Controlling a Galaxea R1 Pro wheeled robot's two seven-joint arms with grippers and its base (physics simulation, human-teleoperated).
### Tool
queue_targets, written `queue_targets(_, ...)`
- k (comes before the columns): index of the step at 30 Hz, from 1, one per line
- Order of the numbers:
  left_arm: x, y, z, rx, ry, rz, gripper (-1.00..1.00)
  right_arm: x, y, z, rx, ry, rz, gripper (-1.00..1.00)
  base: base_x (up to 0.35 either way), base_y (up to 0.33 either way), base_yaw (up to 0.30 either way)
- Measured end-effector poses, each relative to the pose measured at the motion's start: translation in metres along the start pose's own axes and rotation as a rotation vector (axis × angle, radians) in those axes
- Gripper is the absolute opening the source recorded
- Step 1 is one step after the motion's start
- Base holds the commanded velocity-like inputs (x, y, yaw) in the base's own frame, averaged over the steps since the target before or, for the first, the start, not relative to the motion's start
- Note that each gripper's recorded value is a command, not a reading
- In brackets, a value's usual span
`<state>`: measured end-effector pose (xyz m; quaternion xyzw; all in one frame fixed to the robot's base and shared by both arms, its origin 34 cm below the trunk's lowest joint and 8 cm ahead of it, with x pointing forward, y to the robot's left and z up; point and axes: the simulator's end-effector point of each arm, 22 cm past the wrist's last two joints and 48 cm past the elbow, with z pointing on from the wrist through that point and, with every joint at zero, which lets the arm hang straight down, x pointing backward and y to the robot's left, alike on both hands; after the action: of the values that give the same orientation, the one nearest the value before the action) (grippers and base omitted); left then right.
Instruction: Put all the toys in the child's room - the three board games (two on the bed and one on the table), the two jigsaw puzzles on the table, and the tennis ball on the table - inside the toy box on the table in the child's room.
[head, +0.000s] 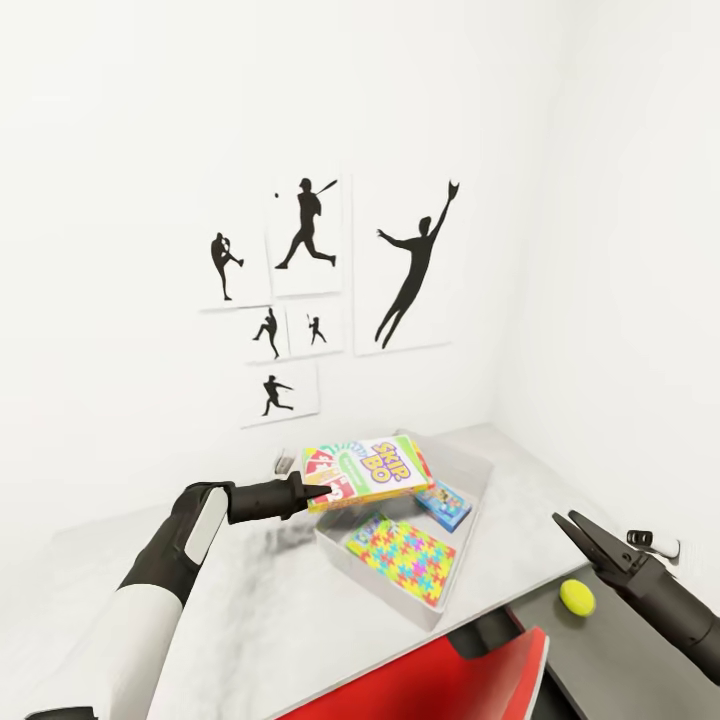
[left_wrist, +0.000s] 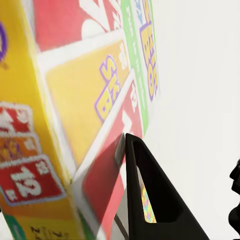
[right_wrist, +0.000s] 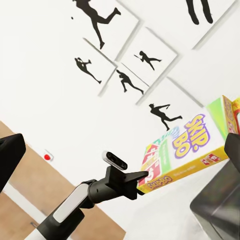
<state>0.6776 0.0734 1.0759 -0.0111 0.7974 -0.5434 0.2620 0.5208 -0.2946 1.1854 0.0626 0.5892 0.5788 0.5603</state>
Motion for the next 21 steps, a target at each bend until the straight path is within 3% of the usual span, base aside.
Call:
queue_targets(9,0.0002,-0.0011,0.0004,0.003,0.0,-0.001,-1.0,0.0001,0.0002,0.0,0.0,-0.001,0.0,1.0,0.076,0.009,0.004)
queue_targets(21,-0.0004,-0.0026,0.0,0.004,-0.001,0.002,-1.0,-0.0007,0.0012,-0.0002,-0.002,0.0,-0.002,1.0,0.034,-0.001,0.086)
